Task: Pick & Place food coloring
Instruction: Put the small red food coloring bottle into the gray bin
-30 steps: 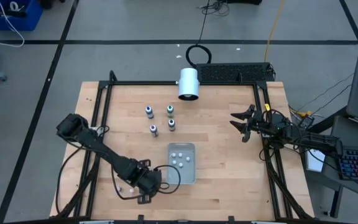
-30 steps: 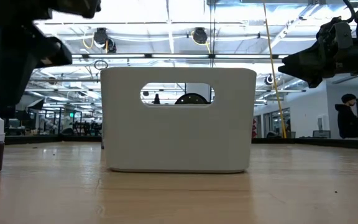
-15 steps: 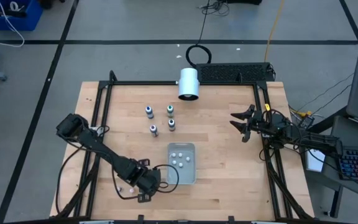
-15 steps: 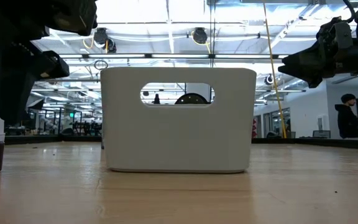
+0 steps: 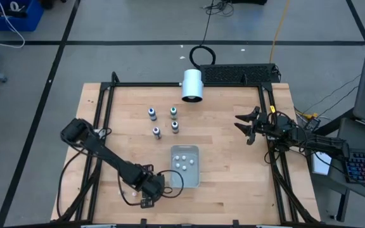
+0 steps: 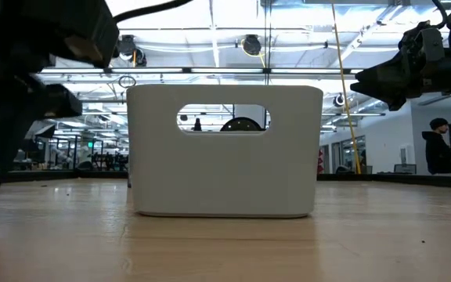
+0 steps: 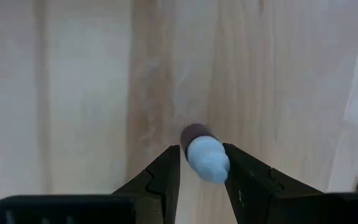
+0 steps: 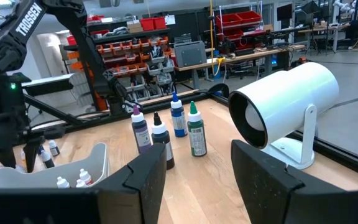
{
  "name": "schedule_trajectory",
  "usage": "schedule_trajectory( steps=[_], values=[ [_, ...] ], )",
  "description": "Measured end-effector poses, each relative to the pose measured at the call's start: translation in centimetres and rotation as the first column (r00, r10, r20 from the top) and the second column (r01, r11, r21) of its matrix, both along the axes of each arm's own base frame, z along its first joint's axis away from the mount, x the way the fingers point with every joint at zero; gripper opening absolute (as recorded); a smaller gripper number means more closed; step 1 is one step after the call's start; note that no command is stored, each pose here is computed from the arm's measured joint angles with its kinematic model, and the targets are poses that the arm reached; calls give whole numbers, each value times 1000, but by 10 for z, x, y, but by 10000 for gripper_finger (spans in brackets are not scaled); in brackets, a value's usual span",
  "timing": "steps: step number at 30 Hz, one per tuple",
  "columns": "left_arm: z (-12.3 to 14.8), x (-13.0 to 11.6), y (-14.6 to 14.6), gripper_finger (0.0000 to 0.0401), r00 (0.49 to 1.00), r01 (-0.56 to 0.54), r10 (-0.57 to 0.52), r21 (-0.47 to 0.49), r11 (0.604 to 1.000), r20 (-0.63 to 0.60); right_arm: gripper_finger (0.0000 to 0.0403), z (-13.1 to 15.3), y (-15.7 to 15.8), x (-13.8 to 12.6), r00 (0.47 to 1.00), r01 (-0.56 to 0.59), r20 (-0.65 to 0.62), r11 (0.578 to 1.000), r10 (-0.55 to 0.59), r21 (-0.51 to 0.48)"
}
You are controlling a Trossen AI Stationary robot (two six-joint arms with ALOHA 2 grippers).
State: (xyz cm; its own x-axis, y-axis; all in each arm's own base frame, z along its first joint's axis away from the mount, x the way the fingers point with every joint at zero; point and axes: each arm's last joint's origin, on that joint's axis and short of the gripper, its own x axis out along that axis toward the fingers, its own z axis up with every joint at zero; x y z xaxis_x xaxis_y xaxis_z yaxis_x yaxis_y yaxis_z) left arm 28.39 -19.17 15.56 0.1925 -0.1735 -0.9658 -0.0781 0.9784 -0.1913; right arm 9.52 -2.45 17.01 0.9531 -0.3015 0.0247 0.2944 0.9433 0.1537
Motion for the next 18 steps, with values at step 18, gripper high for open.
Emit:
schedule_trajectory(
  steps=[18],
  values=[
    [0, 2, -1, 120, 1000, -2, 3, -11, 1000, 20, 169, 0, 0, 0, 1000, 0, 0, 1000, 0, 0]
  ],
)
